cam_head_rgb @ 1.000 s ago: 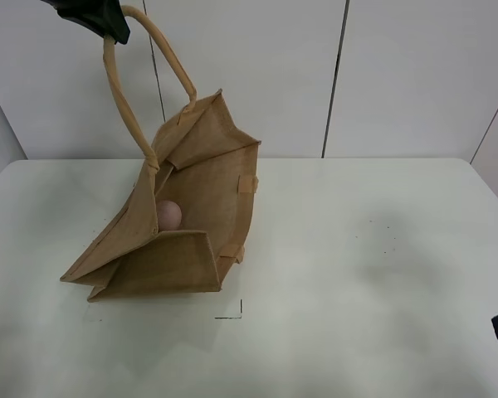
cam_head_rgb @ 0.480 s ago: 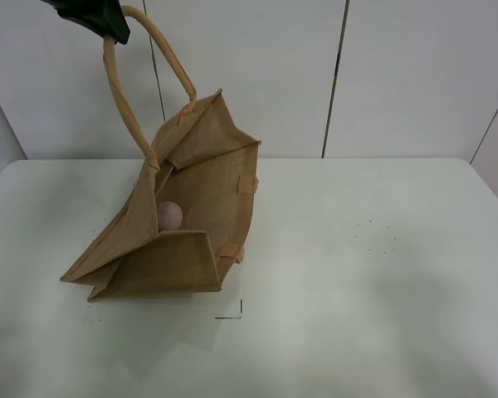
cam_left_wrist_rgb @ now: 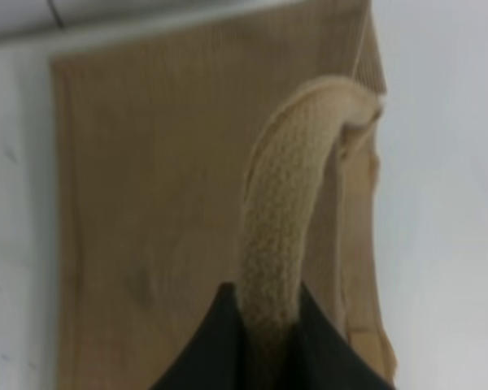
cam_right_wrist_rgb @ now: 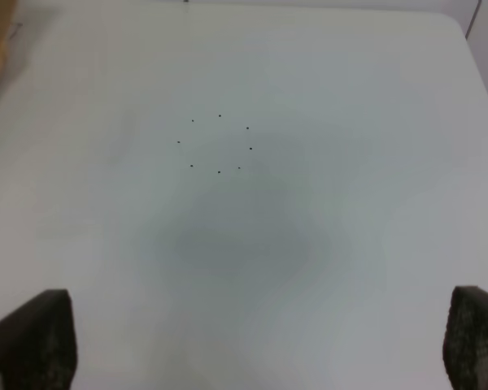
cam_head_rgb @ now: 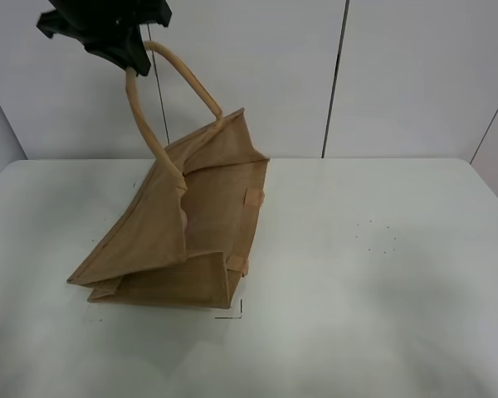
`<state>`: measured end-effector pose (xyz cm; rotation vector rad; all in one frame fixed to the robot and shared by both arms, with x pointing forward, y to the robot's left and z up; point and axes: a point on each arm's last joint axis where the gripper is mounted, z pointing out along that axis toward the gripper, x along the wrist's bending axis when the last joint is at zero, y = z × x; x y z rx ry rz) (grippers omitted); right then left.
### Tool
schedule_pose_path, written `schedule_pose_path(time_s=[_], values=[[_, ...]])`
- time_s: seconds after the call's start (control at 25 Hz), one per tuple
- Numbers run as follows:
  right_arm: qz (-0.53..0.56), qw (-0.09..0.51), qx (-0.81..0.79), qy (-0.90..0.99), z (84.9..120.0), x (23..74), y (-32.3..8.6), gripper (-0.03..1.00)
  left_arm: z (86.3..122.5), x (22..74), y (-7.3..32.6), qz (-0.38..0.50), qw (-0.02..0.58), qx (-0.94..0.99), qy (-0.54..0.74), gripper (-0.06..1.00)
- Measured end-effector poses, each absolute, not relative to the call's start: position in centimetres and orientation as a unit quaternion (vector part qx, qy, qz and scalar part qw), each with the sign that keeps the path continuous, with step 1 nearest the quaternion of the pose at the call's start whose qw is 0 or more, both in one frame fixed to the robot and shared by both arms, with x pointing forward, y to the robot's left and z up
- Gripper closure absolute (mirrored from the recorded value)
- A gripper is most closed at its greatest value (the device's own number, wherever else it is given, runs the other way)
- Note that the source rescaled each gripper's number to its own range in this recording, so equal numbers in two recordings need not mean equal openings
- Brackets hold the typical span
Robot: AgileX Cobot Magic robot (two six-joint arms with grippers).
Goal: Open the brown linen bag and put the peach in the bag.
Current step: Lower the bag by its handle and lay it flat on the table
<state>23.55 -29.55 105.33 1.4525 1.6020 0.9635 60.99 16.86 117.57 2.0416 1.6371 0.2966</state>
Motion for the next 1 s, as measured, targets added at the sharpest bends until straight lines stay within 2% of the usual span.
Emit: schedule_pose_path(time_s=[0.72,0.84,0.92,1.0], values=[[0.377,0.378,0.568,0.627,105.3,23.5,-29.6,-0.03,98.2,68.3,12.8,-0.069,0.129,0.769,0.622,0.94],[0.377,0.378,0.568,0.627,105.3,23.5,-29.6,-0.03,96.3,68.6,12.6,-0.08,0.118,0.773,0.618,0.94],[0.377,0.378,0.568,0.627,105.3,23.5,-29.6,-0.03,96.1,68.7,12.6,-0.078,0.12,0.78,0.609,0.85],[0.377,0.378,0.568,0.627,105.3,23.5,-29.6,-0.03,96.1,68.6,12.5,-0.081,0.121,0.785,0.603,0.61]])
